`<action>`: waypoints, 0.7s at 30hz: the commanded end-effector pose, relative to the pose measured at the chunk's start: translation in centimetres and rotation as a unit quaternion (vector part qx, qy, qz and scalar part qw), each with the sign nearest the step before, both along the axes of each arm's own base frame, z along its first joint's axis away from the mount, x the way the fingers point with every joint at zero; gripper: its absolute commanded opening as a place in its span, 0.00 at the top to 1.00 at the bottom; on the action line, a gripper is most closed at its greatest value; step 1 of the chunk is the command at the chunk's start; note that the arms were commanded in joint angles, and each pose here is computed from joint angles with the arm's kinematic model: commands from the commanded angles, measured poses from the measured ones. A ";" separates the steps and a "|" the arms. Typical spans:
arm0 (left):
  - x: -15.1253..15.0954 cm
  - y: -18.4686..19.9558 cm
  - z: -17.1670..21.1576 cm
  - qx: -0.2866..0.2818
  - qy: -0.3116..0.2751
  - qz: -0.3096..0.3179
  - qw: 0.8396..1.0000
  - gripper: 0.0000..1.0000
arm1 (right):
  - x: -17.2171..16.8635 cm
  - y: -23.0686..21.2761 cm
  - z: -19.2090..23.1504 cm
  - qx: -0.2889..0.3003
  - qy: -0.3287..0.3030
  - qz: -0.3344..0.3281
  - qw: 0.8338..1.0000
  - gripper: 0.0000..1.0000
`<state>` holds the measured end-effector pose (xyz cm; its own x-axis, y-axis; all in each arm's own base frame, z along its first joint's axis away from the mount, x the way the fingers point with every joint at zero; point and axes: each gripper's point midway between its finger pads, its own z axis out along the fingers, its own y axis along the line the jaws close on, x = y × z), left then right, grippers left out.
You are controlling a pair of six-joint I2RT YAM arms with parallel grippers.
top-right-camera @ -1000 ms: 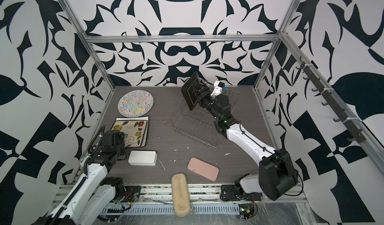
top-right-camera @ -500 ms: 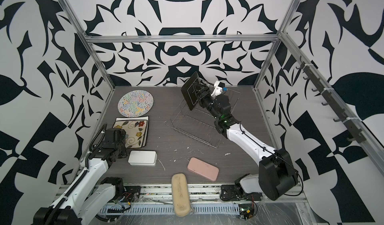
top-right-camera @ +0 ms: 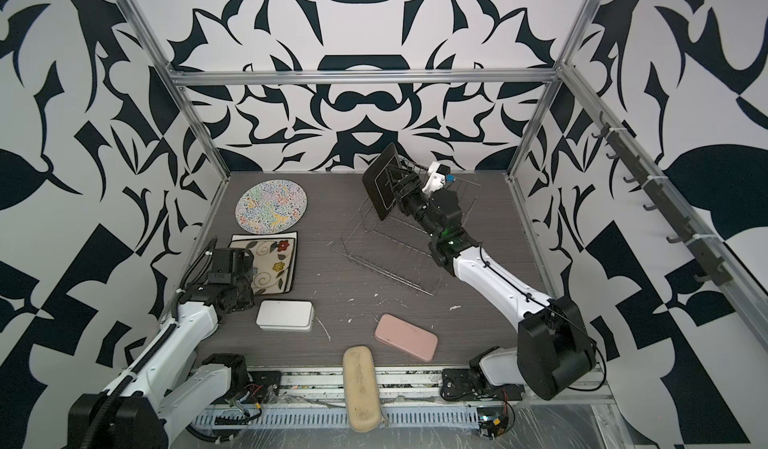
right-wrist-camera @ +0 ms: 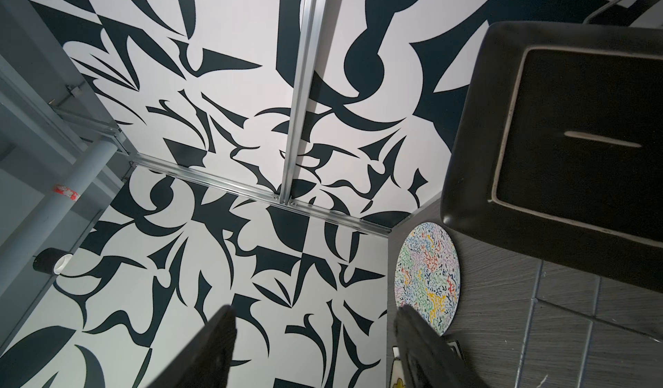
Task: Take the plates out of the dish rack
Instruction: 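Lay the flower-painted plate flat on the stack and open the left gripper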
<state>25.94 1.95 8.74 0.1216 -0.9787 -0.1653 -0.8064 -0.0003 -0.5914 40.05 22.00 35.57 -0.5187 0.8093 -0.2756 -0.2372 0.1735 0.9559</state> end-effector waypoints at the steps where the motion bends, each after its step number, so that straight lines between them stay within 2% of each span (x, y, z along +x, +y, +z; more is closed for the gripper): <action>1: 1.4 -0.3 1.8 -0.006 -0.023 -0.002 1.000 0.01 | -1.3 -0.8 3.2 0.015 -0.046 -0.002 0.999 0.26; 21: 2.0 -0.8 1.6 -0.014 0.007 -0.013 1.000 0.01 | -1.5 -1.2 3.2 0.016 -0.046 -0.006 0.999 0.27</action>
<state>26.53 1.16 8.36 0.0860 -0.9859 -0.1438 -0.8453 0.0042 -0.5343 39.65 21.50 36.38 -0.5092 0.8147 -0.2776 -0.2508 0.1680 0.9533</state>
